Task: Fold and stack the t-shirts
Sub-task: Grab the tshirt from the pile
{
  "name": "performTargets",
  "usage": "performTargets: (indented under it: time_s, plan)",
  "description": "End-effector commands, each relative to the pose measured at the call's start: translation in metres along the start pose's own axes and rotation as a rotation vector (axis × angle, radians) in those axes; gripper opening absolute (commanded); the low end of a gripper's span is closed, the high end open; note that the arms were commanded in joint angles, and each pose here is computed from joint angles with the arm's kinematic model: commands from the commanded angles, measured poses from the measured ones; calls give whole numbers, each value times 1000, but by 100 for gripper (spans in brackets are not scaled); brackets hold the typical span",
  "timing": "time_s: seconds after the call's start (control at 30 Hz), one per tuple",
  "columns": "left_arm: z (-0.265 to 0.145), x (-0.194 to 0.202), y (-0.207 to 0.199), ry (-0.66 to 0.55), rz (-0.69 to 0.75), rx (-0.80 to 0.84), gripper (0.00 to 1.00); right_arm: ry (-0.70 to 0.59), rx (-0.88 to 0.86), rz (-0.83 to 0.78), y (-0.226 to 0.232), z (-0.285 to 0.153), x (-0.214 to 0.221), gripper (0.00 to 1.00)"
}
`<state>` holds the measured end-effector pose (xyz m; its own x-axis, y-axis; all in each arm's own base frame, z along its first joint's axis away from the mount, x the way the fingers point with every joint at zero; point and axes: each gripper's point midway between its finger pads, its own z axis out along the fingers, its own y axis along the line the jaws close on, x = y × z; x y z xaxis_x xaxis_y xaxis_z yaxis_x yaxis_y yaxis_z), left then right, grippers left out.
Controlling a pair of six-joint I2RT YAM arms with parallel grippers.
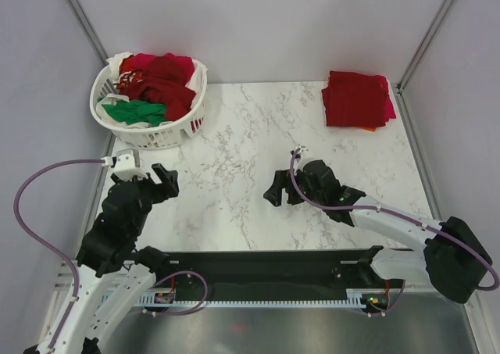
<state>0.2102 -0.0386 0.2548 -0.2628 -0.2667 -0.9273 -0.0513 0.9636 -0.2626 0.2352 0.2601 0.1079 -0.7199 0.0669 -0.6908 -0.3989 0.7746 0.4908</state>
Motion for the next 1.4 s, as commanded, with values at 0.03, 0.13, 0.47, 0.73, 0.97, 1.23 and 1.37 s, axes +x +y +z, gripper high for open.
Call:
performTargets:
  time_s: [0.03, 0.13, 0.47, 0.73, 0.97, 1.23, 1.37]
  plan:
    - [-2, -22, -4, -65, -37, -1, 87, -70, -52, -48, 23, -1, -22, 98]
    - [-4, -21, -9, -55, -12, 39, 87, -66, -45, -53, 24, -8, -19, 98]
    - [5, -41, 7, -95, 110, -83, 85, -149, -17, -108, 22, -65, -29, 98]
    - [90, -80, -24, 48, 238, -192, 91, -148, 3, -101, 15, -90, -22, 98]
    - [177, -113, -38, 97, 172, -227, 88, -115, 43, -87, 8, -96, -15, 98]
    - [269, -116, -33, 166, 136, -197, 82, -90, 43, -78, 7, -105, -9, 98]
    - [305, -105, -10, 204, 101, -222, 81, -80, 53, -75, 6, -104, -8, 98]
